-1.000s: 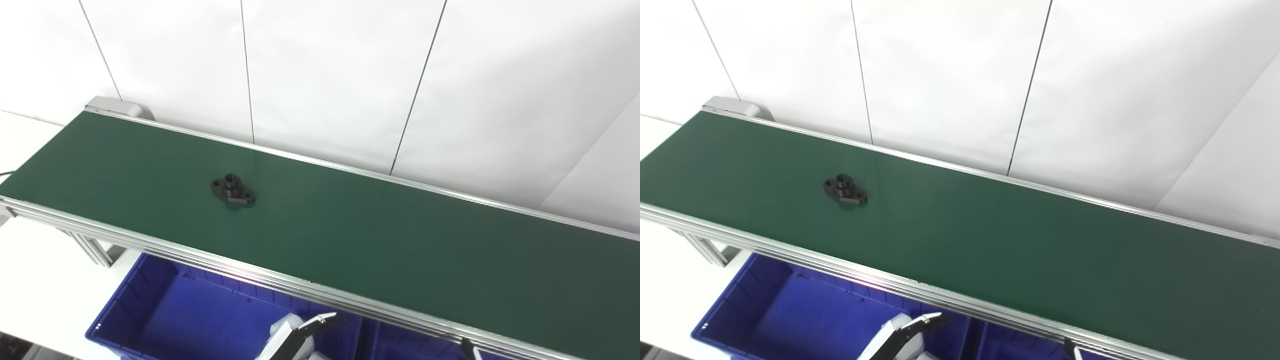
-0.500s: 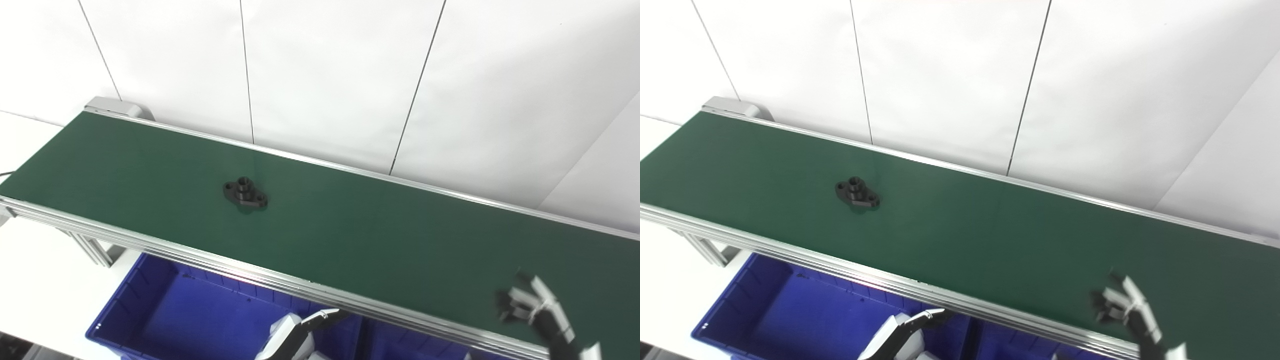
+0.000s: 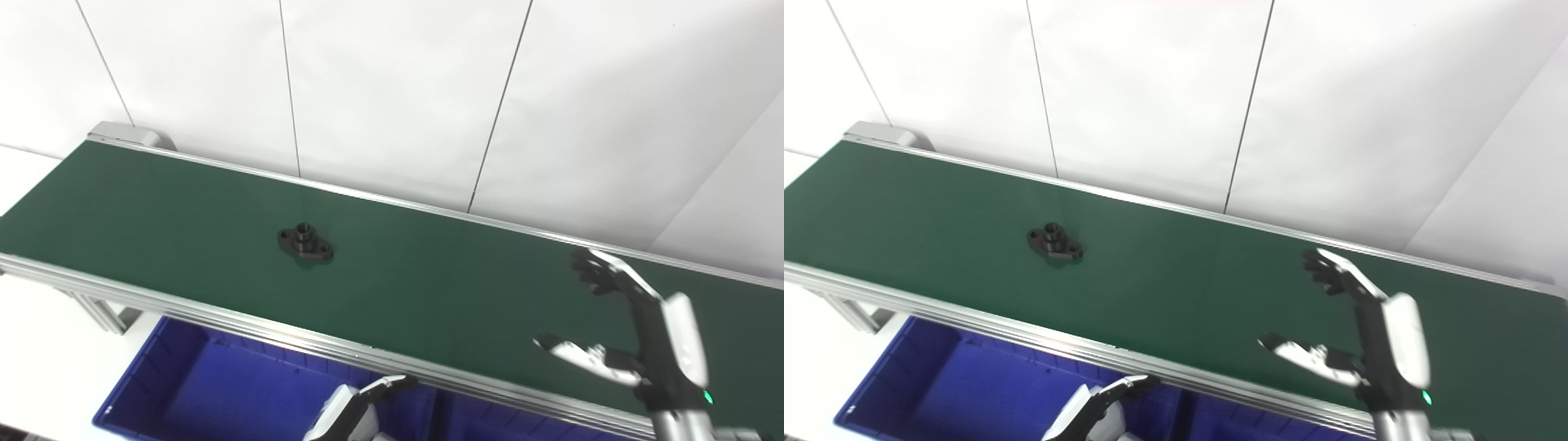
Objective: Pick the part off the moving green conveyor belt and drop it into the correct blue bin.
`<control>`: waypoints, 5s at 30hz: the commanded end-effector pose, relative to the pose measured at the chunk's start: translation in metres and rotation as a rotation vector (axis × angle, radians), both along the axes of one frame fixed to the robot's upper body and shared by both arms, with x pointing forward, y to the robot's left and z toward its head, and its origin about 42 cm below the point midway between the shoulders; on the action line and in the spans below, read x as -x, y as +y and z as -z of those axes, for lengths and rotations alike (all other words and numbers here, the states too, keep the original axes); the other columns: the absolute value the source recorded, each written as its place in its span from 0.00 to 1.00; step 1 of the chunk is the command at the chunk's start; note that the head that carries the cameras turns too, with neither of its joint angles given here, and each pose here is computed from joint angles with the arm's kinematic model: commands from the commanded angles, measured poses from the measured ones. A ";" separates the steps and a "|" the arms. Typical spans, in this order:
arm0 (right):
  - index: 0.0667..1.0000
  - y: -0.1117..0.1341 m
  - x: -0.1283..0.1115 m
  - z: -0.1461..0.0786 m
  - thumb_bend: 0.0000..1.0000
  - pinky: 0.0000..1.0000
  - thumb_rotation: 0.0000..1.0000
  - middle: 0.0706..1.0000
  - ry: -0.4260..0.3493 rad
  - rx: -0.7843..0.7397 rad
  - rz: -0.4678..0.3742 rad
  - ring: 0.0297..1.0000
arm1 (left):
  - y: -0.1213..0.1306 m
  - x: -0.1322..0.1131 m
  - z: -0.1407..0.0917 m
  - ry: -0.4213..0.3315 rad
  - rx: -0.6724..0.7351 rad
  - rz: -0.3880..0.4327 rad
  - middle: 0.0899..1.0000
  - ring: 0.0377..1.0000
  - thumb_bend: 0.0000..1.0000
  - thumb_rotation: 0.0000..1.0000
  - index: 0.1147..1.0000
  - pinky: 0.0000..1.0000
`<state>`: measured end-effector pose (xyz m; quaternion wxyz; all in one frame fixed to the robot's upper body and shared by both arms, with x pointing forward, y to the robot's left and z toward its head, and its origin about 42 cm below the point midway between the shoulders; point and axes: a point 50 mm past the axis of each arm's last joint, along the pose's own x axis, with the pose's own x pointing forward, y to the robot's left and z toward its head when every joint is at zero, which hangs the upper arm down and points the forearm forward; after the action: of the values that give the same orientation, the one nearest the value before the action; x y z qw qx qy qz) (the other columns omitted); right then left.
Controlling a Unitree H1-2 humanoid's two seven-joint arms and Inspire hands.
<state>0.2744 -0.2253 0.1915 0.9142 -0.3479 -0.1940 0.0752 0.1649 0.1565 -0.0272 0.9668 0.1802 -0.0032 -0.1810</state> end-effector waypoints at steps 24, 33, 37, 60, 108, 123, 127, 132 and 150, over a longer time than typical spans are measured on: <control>0.86 0.093 -0.095 -0.046 0.84 0.74 0.18 0.86 0.112 0.288 -0.048 0.84 | 0.003 -0.006 -0.009 -0.045 0.028 -0.023 0.81 0.82 0.88 0.64 0.78 0.78; 0.86 0.117 -0.114 -0.044 0.83 0.76 0.25 0.82 0.129 0.341 -0.081 0.81 | 0.006 0.008 -0.015 -0.025 0.080 -0.047 0.77 0.77 0.88 0.60 0.75 0.75; 0.85 0.132 -0.123 -0.038 0.84 0.79 0.29 0.81 0.161 0.368 -0.106 0.82 | 0.009 0.012 -0.017 0.044 0.155 -0.054 0.78 0.76 0.87 0.56 0.75 0.71; 0.82 0.189 -0.164 -0.015 0.86 0.80 0.33 0.77 0.238 0.479 -0.114 0.82 | 0.020 0.017 -0.018 0.159 0.319 -0.026 0.72 0.70 0.88 0.54 0.69 0.64; 0.47 0.179 -0.164 0.063 0.53 0.43 0.00 0.40 0.224 0.881 -0.114 0.43 | 0.008 0.017 -0.021 0.090 0.213 -0.024 0.71 0.70 0.88 0.55 0.69 0.66; 0.48 0.146 -0.143 0.057 0.53 0.39 0.00 0.38 0.156 0.974 -0.128 0.42 | 0.006 0.018 -0.025 0.068 0.205 -0.021 0.72 0.70 0.87 0.54 0.70 0.66; 0.46 0.133 -0.122 0.028 0.53 0.40 0.00 0.42 0.128 0.814 -0.134 0.40 | 0.006 0.020 -0.026 0.064 0.203 -0.015 0.72 0.70 0.86 0.54 0.71 0.67; 0.46 0.113 -0.090 -0.011 0.53 0.43 0.00 0.42 0.072 0.679 -0.099 0.42 | 0.008 0.021 -0.027 0.050 0.185 -0.009 0.72 0.71 0.86 0.56 0.71 0.67; 0.45 0.054 0.003 -0.031 0.53 0.39 0.00 0.43 0.137 0.443 0.027 0.37 | 0.016 0.028 -0.036 0.033 0.195 -0.012 0.75 0.74 0.83 0.60 0.73 0.72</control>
<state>0.2772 -0.1677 0.2180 0.8213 -0.5446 -0.0970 0.1395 0.1357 0.1733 0.0008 0.9801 0.0848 0.0184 -0.1783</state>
